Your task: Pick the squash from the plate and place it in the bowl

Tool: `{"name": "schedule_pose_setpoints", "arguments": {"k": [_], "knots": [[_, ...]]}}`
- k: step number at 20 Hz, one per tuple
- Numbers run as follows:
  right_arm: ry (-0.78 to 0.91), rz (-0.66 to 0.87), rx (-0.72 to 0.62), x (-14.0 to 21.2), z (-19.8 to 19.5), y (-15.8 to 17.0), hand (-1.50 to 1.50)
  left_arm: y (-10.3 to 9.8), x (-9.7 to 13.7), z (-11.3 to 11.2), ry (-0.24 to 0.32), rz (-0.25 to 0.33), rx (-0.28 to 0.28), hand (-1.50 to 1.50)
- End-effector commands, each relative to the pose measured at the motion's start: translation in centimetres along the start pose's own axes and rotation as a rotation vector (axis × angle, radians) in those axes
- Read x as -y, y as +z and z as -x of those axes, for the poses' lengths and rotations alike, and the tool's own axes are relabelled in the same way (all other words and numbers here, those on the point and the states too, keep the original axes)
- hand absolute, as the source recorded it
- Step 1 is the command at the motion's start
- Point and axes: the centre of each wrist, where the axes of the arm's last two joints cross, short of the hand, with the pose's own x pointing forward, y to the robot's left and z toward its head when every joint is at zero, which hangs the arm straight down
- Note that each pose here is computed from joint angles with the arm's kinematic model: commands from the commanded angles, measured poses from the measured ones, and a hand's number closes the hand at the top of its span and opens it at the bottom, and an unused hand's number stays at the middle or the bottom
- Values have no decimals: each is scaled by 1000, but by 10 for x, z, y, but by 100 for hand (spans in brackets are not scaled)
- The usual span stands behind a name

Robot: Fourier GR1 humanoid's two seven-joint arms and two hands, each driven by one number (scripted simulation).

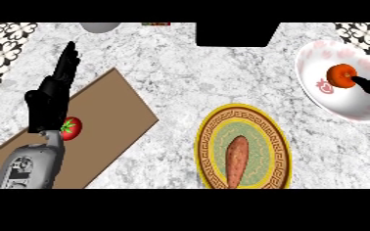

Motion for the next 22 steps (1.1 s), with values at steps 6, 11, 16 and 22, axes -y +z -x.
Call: {"name": "schedule_pose_setpoints", "arguments": {"k": [6,11,16,22], "knots": [[-211,-43,36,57,42,11,-150,-1,-15,10,6,4,-51,0],[-227,-129,35,74,56,38,-150,2,9,-5,-10,-37,-40,0],[-238,-153,89,107,66,71,-150,3,-16,4,-7,-26,-36,0],[-255,-172,84,103,52,104,-150,3,-32,4,-15,-12,-20,0]]}}
